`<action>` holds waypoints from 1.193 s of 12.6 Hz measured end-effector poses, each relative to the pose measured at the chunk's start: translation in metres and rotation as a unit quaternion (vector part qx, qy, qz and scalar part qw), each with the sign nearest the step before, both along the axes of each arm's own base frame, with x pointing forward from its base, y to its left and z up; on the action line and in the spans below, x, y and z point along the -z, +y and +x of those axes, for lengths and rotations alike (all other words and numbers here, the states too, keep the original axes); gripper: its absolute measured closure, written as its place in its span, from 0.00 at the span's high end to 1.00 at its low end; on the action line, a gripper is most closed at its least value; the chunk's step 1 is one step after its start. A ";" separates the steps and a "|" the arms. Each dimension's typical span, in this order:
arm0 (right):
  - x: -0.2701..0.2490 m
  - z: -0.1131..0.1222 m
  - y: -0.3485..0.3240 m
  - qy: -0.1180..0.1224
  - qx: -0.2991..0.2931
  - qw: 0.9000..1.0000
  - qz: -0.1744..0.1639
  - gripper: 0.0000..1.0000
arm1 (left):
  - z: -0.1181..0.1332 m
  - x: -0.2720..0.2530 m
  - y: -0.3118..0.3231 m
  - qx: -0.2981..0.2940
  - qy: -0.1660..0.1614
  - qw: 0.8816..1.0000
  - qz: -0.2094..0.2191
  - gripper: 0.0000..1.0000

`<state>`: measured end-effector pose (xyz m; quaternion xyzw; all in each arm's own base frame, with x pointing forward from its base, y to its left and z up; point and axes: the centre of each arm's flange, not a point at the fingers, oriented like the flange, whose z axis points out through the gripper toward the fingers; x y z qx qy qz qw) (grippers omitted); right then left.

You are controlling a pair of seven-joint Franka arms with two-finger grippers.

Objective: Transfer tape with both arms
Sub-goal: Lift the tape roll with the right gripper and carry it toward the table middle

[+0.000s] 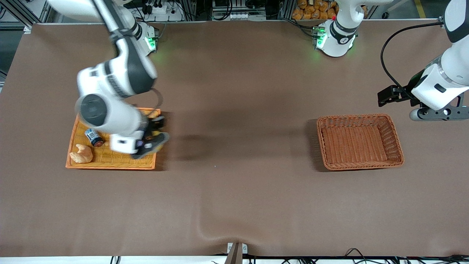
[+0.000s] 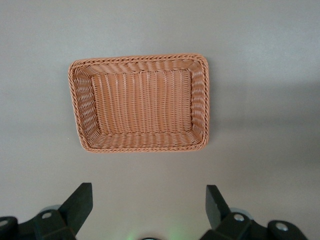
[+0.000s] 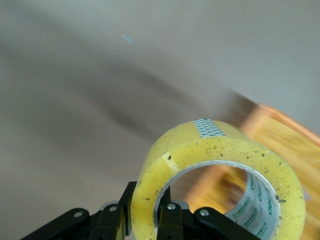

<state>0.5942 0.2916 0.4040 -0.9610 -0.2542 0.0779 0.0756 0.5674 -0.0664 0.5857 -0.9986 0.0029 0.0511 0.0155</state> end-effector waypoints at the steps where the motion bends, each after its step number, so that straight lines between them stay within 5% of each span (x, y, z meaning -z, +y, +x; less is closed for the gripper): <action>1: 0.007 -0.005 0.030 0.003 0.015 1.000 0.006 0.23 | 0.000 0.000 0.000 0.000 0.000 1.000 0.000 1.00; 6: 0.073 -0.025 0.182 -0.053 0.127 0.990 0.027 0.23 | 0.001 0.000 0.001 0.000 -0.002 1.000 0.000 1.00; 15: 0.172 -0.058 0.252 -0.043 0.159 0.986 0.004 0.23 | 0.002 -0.003 0.001 0.009 -0.008 1.000 -0.002 1.00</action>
